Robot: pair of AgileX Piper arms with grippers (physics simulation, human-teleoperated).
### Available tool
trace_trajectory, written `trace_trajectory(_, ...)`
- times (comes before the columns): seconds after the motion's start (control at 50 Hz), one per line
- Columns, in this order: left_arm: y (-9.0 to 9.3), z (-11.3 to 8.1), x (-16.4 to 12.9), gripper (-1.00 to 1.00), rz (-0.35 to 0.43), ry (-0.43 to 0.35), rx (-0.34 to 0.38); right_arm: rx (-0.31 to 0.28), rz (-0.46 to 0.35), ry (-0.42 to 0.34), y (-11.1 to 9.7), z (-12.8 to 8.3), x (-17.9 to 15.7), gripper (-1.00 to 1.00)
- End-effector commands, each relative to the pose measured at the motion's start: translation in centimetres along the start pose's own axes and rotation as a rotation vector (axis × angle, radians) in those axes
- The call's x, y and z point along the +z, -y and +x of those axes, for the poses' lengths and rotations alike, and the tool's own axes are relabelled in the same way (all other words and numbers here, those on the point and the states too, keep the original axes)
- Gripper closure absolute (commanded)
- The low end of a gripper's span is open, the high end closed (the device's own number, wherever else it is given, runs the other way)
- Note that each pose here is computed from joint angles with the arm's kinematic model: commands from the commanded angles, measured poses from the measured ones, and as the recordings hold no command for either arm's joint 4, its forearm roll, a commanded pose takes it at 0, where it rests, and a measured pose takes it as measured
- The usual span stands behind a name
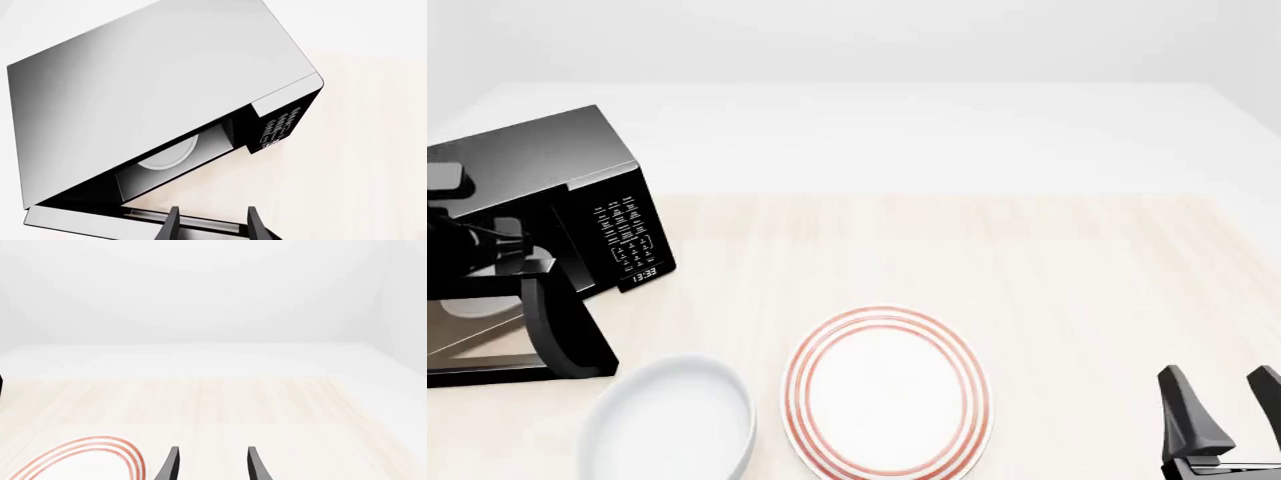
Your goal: Open the microwave.
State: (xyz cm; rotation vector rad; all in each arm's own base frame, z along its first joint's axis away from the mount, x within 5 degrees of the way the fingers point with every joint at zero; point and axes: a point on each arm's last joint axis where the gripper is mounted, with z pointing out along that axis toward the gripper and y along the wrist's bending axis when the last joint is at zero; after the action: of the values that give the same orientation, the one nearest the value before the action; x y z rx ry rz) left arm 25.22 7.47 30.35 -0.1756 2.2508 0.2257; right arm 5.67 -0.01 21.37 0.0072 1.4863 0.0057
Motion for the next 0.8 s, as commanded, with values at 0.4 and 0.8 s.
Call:
trace_trajectory(0.4,0.1,1.2,0.0,-1.00,0.002,-0.032,-0.002,0.000,0.000,0.000,0.0,0.0,0.0,-1.00)
trace_trajectory(0.8,-0.1,2.5,-0.9,-1.00,-0.009,-0.039,-0.018,0.000,0.000,0.000,0.0,0.0,0.0,-1.00)
